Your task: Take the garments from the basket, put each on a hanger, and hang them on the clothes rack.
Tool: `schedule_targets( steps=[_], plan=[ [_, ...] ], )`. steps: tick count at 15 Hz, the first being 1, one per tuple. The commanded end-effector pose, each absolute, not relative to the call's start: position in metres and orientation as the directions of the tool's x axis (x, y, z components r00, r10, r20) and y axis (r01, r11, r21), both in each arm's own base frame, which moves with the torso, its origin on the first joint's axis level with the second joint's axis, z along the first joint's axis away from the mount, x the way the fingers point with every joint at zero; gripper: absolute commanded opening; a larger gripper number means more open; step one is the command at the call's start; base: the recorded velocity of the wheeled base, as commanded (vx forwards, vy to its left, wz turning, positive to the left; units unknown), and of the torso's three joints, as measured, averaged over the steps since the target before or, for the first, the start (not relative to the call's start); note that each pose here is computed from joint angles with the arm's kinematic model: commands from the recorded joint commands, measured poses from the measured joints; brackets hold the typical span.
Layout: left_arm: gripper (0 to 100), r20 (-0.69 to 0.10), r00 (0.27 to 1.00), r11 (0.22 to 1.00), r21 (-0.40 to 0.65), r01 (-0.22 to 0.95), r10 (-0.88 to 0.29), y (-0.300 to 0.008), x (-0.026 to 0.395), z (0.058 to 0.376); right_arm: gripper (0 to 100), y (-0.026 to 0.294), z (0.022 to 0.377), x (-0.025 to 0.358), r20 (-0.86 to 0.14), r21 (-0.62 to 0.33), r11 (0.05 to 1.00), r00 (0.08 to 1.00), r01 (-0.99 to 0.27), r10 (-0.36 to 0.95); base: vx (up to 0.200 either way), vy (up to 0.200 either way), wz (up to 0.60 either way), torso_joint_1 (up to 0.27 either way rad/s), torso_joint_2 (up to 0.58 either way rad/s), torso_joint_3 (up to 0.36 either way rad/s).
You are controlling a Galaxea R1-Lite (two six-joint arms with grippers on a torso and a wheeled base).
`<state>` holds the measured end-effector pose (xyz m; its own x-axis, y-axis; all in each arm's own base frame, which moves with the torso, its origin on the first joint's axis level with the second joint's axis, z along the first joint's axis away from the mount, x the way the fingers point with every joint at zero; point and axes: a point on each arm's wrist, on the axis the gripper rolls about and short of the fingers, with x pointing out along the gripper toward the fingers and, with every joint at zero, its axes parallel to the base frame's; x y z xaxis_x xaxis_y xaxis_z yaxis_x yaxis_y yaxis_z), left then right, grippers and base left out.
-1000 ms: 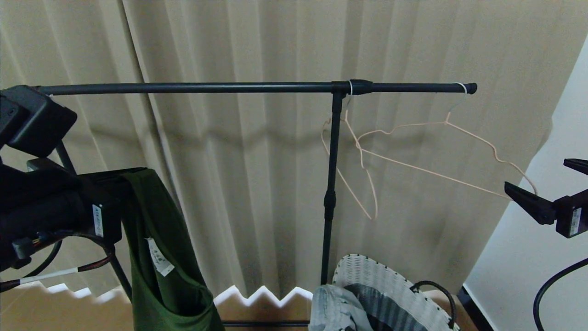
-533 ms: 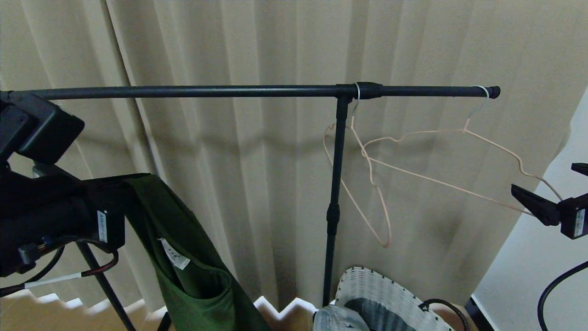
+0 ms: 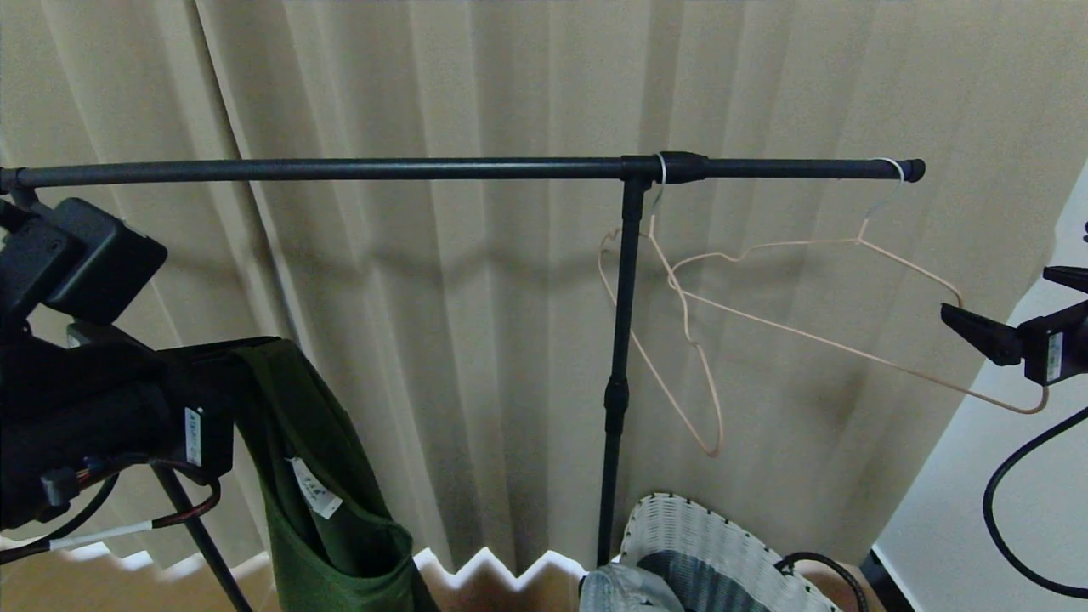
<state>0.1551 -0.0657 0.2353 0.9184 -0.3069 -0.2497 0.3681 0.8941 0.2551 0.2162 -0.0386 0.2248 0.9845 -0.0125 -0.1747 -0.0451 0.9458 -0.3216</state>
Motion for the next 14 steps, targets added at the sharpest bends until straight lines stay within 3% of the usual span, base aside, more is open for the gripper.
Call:
schedule_targets(
  steps=[1, 7, 14],
  plan=[
    [0, -0.254, 0.917, 0.894, 0.255, 0.369, -0.306, -0.065, 0.154, 0.234, 100, -0.043, 0.217, 0.239, -0.218, -0.312, 0.947, 0.976, -0.076, 0.006, 0.0, 0.0, 0.0, 0.0, 0.0, 0.0],
    [0, -0.223, 0.922, 0.892, 0.258, 0.37, -0.318, -0.062, 0.144, 0.238, 100, -0.049, 0.206, 0.269, -0.336, -0.267, 0.956, 0.941, -0.126, 0.03, 0.0, 0.0, 0.0, 0.0, 0.0, 0.0],
    [0, -0.227, 0.921, 0.892, 0.258, 0.371, -0.317, -0.062, 0.144, 0.236, 100, -0.046, 0.198, 0.272, -0.361, -0.205, 0.946, 0.918, -0.25, 0.164, 0.0, 0.0, 0.0, 0.0, 0.0, 0.0]
  ],
)
